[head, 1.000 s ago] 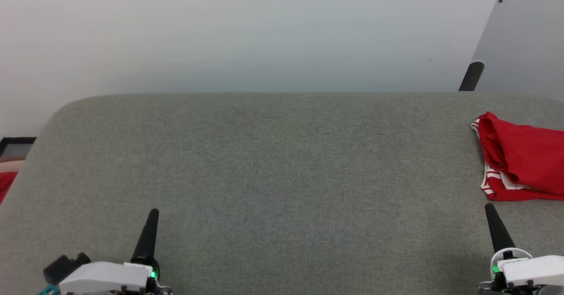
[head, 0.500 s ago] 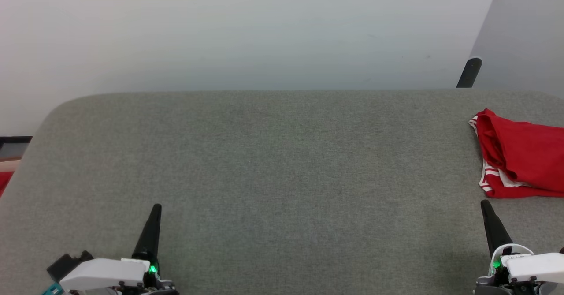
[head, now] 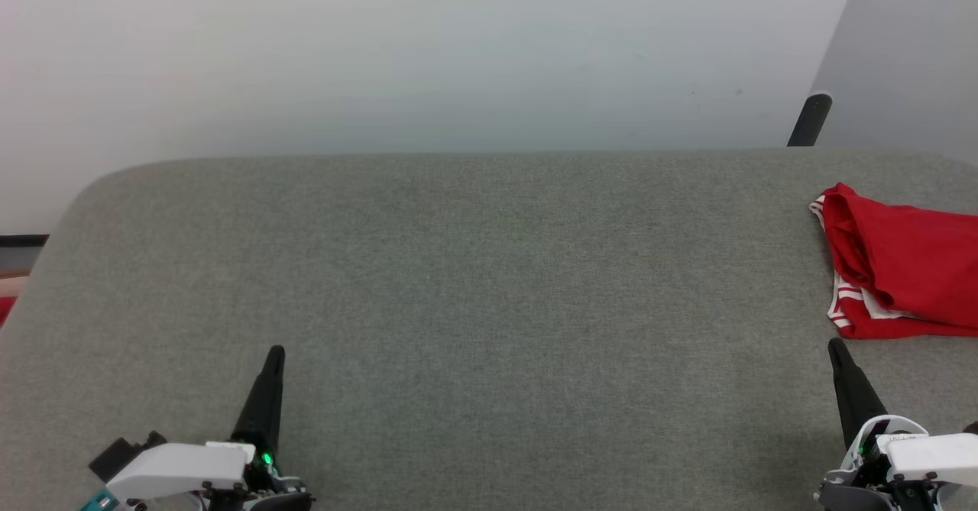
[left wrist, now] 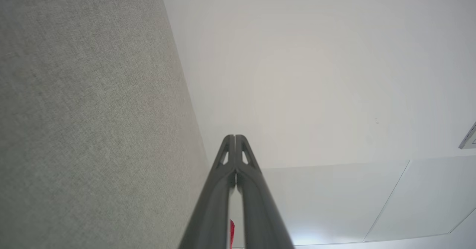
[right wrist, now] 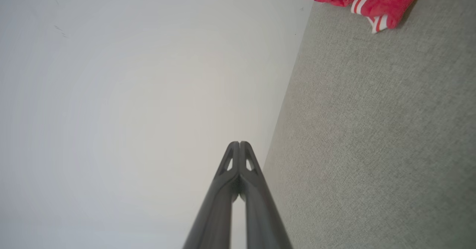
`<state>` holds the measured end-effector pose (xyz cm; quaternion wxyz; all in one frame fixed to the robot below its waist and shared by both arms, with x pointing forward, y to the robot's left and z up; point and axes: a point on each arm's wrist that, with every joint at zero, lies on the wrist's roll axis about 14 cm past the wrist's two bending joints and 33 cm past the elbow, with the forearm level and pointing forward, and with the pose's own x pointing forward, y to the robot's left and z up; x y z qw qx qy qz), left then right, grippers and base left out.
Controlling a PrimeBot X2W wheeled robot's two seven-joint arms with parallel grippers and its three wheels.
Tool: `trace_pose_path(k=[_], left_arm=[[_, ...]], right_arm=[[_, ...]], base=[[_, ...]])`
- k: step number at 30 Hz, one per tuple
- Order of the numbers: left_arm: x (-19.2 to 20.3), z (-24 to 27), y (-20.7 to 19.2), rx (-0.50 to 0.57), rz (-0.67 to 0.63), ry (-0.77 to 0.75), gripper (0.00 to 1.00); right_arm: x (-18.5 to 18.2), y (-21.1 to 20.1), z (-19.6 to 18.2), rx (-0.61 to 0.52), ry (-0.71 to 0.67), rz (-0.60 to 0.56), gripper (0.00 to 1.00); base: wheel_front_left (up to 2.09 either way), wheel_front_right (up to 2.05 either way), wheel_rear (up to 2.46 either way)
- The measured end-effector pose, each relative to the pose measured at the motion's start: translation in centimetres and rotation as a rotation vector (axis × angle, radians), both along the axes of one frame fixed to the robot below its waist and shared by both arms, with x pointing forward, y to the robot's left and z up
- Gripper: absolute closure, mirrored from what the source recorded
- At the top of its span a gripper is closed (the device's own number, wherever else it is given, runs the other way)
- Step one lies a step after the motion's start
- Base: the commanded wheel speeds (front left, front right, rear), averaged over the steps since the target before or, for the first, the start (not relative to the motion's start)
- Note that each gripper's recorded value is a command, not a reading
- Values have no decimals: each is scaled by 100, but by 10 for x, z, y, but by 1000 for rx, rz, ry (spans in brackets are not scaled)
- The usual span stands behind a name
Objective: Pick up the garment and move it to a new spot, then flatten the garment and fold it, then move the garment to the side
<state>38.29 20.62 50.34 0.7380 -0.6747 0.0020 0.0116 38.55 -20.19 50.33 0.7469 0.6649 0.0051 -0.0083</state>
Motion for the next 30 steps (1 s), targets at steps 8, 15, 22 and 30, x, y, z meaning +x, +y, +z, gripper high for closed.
trace_pose_path(k=[8, 15, 22, 30], left_arm=[[3, 0, -4, -51, -9, -5, 100], [5, 1, -6, -93, -14, -9, 100], [5, 1, -7, -94, -14, -9, 100], [5, 1, -7, -94, -14, -9, 100]], right_arm=[[1, 1, 0, 65, -3, 2, 100], [1, 1, 0, 117, -7, 2, 100], [3, 1, 3, 117, -14, 3, 100], [3, 1, 3, 117, -15, 3, 100]], base=[[0, 0, 0], [0, 0, 0], [0, 0, 0], [0, 0, 0]])
